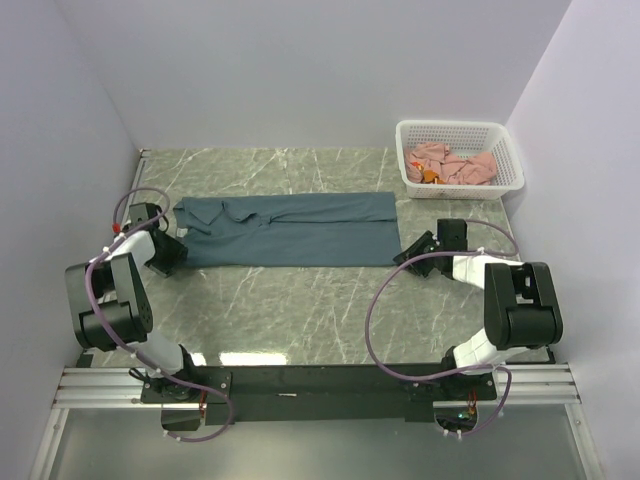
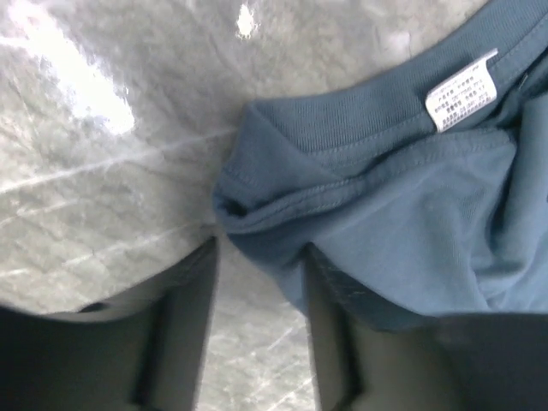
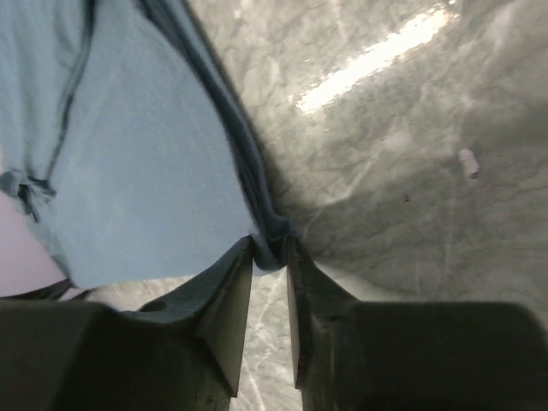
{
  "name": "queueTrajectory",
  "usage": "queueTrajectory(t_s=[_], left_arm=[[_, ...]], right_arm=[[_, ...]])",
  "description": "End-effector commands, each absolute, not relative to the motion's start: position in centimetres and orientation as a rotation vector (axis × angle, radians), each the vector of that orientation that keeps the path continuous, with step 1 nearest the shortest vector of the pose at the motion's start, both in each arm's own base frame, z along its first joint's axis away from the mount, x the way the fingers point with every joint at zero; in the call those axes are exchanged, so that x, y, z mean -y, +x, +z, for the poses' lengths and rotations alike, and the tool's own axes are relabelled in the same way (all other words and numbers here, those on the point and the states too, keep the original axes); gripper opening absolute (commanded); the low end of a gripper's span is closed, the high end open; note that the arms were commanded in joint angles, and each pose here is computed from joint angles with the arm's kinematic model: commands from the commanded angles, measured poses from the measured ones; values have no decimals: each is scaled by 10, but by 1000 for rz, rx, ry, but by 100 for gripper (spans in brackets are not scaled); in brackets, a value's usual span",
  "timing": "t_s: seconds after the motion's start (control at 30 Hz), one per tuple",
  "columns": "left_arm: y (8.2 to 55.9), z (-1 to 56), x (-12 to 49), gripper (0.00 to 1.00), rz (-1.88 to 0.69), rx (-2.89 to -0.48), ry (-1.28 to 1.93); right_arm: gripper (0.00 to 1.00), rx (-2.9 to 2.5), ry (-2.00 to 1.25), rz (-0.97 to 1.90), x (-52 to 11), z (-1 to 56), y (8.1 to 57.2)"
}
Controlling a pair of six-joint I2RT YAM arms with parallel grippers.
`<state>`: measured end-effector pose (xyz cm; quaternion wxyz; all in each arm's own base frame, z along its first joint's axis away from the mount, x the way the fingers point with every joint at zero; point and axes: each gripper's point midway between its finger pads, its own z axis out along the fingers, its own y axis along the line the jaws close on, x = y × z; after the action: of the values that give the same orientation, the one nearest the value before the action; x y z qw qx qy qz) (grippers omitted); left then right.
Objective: Fold and stack the t-shirts
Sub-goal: Fold the tshirt
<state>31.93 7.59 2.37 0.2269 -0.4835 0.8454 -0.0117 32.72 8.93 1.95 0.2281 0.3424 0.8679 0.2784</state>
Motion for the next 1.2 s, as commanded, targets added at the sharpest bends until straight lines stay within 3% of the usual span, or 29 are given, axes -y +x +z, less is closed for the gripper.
queueTrajectory(t_s=[0.0, 0.17, 0.23, 0.27, 0.6, 0.73, 0.93, 1.07, 1.17], left_arm=[[327, 23, -86, 47, 21, -2324, -1319], [319, 19, -97, 17, 87, -2321, -1345], [313, 20, -102, 11, 120, -2320, -1368], [310, 19, -103, 3, 134, -2325, -1375], [262, 12, -107, 1, 207, -2343, -1558], [243, 6, -103, 5, 152, -2332, -1635], [245, 30, -103, 31, 65, -2242, -1601], [253, 47, -100, 54, -5, -2186, -1545], [255, 51, -98, 56, -28, -2165, -1528]], right_arm=[[24, -2405, 933, 681, -79, 18, 333], [0, -2447, 943, 621, -74, 13, 326], [0, -2448, 948, 609, -72, 13, 325], [0, -2452, 952, 596, -71, 13, 323], [0, -2475, 951, 495, -43, 19, 292], [0, -2497, 940, 485, -43, 15, 276], [4, -2512, 891, 511, -47, 15, 270], [4, -2510, 863, 530, -49, 19, 272], [5, -2502, 844, 554, -52, 22, 274]])
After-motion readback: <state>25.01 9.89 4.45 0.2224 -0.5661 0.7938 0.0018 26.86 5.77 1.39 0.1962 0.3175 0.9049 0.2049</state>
